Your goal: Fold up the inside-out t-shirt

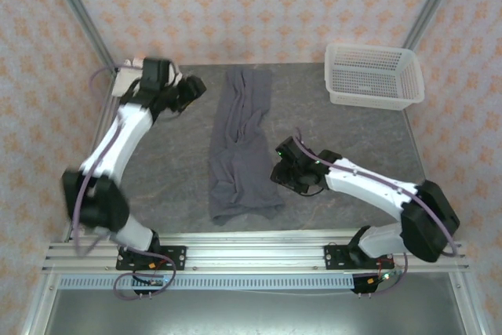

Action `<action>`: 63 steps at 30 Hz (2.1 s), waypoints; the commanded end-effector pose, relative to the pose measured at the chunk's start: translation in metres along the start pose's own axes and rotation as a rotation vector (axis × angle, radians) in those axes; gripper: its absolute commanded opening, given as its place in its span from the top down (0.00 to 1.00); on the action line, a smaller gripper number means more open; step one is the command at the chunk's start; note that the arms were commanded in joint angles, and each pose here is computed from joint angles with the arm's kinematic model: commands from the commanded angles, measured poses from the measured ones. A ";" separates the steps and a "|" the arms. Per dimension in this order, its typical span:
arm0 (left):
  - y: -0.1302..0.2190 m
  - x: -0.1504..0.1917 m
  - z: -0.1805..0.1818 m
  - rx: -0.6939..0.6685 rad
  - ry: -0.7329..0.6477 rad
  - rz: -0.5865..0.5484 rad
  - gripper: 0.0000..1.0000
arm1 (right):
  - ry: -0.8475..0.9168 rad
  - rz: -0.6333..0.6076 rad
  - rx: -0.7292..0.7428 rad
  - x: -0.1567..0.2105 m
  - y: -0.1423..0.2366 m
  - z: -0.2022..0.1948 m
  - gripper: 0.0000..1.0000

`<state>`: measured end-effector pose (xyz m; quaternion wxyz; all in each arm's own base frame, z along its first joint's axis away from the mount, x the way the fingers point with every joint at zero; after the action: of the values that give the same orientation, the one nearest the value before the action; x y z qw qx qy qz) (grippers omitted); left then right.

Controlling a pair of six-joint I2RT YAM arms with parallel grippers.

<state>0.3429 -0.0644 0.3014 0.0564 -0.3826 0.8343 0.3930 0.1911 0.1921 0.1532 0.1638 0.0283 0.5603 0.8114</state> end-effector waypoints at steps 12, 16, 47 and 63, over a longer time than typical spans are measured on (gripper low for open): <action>0.041 0.188 0.137 -0.161 0.168 0.513 0.05 | -0.021 0.211 -0.311 0.011 -0.062 0.006 0.60; 0.028 0.198 0.146 -0.129 0.238 0.552 0.00 | -0.043 0.219 -0.356 0.009 -0.057 0.016 0.59; -0.035 0.199 0.147 -0.239 0.196 0.546 0.37 | -0.028 0.162 -0.241 0.018 -0.044 0.035 0.72; -0.046 0.185 0.119 -0.130 0.188 0.454 0.65 | -0.029 0.167 -0.240 0.018 -0.043 0.035 0.75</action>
<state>0.1936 -0.0936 0.0994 -0.2087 -0.1953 0.8359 0.4686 0.1870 0.2414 0.1178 0.0888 0.0707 0.4534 0.8840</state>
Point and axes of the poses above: each hand's point on the last joint's axis, 136 mm out from that joint toward the fingers, its own y axis back along the fingers, its own z axis along the line the jaws close on, x = y × z, the point moved 9 cm from there along y, back along the fingers, and after that the axes turned 1 degree about y, right-handed, at the moved point
